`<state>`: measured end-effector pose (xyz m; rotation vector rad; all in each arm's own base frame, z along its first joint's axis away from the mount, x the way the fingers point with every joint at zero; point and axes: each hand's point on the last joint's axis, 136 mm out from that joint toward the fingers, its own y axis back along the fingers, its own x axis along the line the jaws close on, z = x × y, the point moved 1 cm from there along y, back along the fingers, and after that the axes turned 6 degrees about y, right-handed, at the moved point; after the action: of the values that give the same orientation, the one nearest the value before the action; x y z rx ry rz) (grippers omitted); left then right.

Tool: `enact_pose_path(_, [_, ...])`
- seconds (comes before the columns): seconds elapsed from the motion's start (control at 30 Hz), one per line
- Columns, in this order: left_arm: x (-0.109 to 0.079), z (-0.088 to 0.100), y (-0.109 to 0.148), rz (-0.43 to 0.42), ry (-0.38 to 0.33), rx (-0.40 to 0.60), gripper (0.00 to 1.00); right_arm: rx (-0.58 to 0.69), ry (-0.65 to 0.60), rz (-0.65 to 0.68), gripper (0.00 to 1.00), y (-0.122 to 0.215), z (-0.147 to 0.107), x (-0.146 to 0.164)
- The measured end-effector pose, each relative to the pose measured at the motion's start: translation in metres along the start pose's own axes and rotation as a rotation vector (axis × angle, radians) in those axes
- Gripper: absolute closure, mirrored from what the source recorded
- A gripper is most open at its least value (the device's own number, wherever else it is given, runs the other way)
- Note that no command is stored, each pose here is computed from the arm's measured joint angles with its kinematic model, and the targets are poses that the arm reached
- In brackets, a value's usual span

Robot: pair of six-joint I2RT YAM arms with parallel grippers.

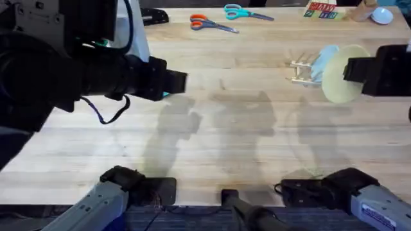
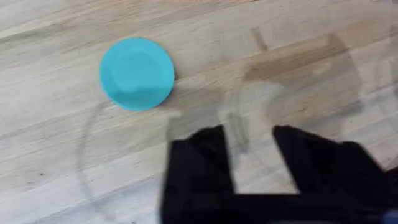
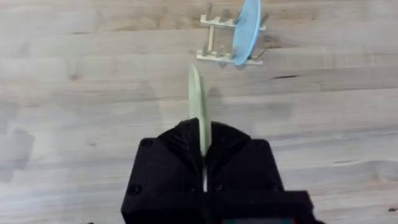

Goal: Pick up the plates from the table one by one and place each into a slot on the dish rack.

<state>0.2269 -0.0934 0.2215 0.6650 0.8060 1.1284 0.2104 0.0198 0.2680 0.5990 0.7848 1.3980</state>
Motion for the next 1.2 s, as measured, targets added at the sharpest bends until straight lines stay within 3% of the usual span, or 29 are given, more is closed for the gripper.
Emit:
enact_pose_path(0.1, [0.0, 0.0, 0.0, 0.001, 0.0, 0.0, 0.084, -0.017, -0.012, -0.019, 0.97, 0.003, 0.004, -0.004])
enact_pose_path(0.17, [0.0, 0.0, 0.0, 0.001, 0.0, -0.001, 0.009, -0.043, -0.021, -0.025, 0.97, 0.01, 0.011, -0.006])
enact_pose_path(0.73, [0.0, 0.0, 0.0, 0.001, 0.0, -0.001, 0.008, -0.054, -0.106, -0.11, 0.97, 0.015, 0.016, -0.034])
enact_pose_path(1.2, [0.0, 0.0, 0.0, 0.001, 0.0, 0.0, 0.007, 0.024, -0.059, -0.141, 0.97, -0.006, 0.019, -0.035])
